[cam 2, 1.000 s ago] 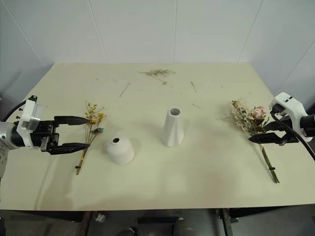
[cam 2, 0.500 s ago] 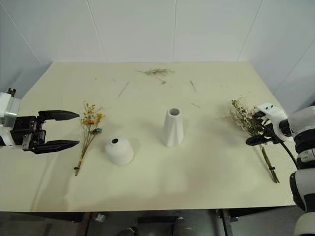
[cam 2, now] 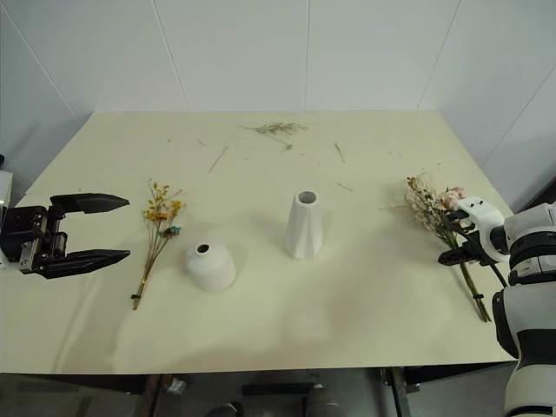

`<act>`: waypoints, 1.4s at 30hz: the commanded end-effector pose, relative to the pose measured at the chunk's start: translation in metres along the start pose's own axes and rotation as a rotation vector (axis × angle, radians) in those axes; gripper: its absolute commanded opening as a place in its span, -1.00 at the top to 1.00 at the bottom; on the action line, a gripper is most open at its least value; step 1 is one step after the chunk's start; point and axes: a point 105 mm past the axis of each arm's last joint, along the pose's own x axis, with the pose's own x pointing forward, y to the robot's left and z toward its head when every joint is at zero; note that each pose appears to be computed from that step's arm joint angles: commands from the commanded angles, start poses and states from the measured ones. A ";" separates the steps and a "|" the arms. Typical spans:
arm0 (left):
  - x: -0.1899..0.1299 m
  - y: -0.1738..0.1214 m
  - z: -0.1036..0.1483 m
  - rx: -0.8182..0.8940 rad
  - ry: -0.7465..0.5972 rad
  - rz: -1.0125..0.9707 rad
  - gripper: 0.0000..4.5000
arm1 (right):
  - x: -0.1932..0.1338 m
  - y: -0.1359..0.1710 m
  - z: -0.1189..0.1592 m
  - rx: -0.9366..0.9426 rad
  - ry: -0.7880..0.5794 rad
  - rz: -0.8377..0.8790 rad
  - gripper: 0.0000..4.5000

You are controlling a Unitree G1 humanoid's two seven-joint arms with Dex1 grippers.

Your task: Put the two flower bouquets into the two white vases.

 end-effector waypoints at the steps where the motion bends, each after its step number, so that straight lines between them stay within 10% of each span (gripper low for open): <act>1: -0.001 0.003 0.013 0.045 -0.004 -0.008 -1.00 | -0.002 -0.001 -0.001 0.005 -0.005 0.005 0.05; 7: 0.004 0.009 0.012 0.047 -0.013 -0.027 -1.00 | -0.006 0.000 0.011 -0.008 -0.075 0.018 0.93; 14: 0.004 0.015 0.006 0.033 -0.018 -0.021 -1.00 | -0.043 0.026 0.080 -0.098 -0.538 0.205 0.94; 18: 0.002 0.020 0.004 0.023 -0.018 -0.013 -1.00 | -0.102 0.056 0.131 -0.210 -1.056 0.287 0.94; 27: 0.009 0.028 0.007 -0.007 -0.110 0.009 -1.00 | -0.183 0.115 0.164 -0.095 -1.635 0.396 0.94; 42: 0.011 0.023 -0.002 -0.035 -0.113 0.030 -1.00 | -0.157 0.209 0.184 -0.165 -1.479 0.680 0.94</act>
